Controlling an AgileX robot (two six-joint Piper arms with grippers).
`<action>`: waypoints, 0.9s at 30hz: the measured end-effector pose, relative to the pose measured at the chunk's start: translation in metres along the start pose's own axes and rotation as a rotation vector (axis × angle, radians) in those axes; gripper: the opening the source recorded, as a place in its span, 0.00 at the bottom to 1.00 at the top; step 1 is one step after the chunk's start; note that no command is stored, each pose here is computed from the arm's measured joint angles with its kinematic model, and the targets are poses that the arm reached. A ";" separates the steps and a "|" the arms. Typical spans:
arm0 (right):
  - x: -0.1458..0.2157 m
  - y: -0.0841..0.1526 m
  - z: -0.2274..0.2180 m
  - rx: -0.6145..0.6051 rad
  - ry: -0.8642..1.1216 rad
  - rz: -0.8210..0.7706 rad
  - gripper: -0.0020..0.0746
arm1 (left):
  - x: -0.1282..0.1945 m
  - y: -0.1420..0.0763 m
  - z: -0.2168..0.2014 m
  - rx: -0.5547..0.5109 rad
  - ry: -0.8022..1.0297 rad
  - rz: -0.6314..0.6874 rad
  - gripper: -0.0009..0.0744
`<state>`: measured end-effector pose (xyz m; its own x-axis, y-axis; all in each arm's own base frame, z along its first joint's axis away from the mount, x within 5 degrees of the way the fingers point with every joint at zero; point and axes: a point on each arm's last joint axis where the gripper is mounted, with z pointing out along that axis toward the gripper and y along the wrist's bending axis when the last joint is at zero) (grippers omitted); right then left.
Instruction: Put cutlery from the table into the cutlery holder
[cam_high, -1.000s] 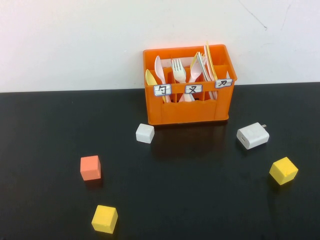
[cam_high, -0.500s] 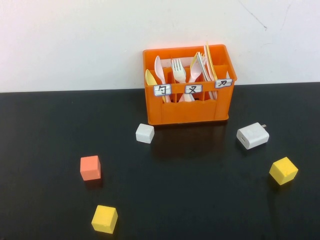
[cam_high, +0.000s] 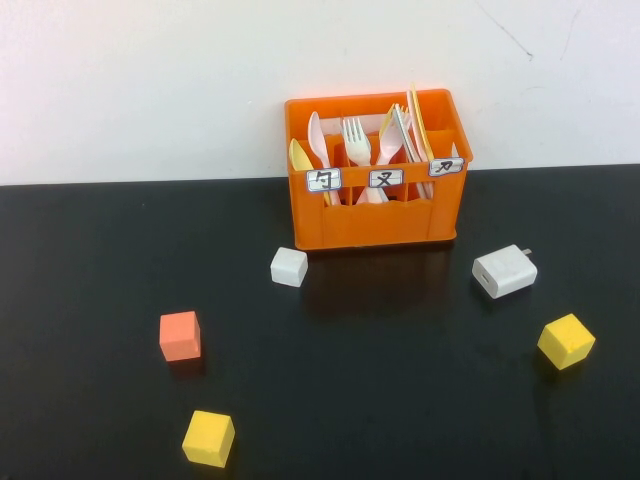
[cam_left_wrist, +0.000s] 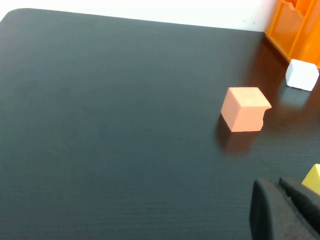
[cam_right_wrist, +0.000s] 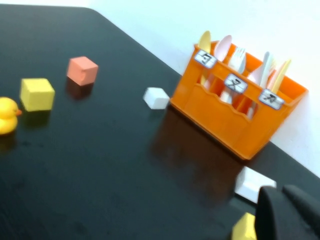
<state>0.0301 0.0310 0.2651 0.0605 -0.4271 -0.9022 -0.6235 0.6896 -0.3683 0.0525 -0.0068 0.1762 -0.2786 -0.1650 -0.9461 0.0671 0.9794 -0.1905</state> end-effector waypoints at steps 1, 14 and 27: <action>0.001 -0.001 0.000 0.014 0.005 -0.002 0.02 | 0.000 0.000 0.000 0.000 0.000 0.000 0.01; 0.056 -0.003 0.012 0.435 0.189 0.091 0.02 | 0.000 0.000 0.000 0.000 0.000 0.000 0.01; 0.096 0.006 0.024 0.473 0.309 0.162 0.02 | 0.000 0.000 0.000 0.000 0.000 -0.001 0.01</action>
<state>0.0509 0.0077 0.1710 -0.2806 -0.3962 -0.8742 -0.1863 0.9160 -0.3554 0.0525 -0.0069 0.1765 -0.2791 -0.1655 -0.9459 0.0671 0.9793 -0.1912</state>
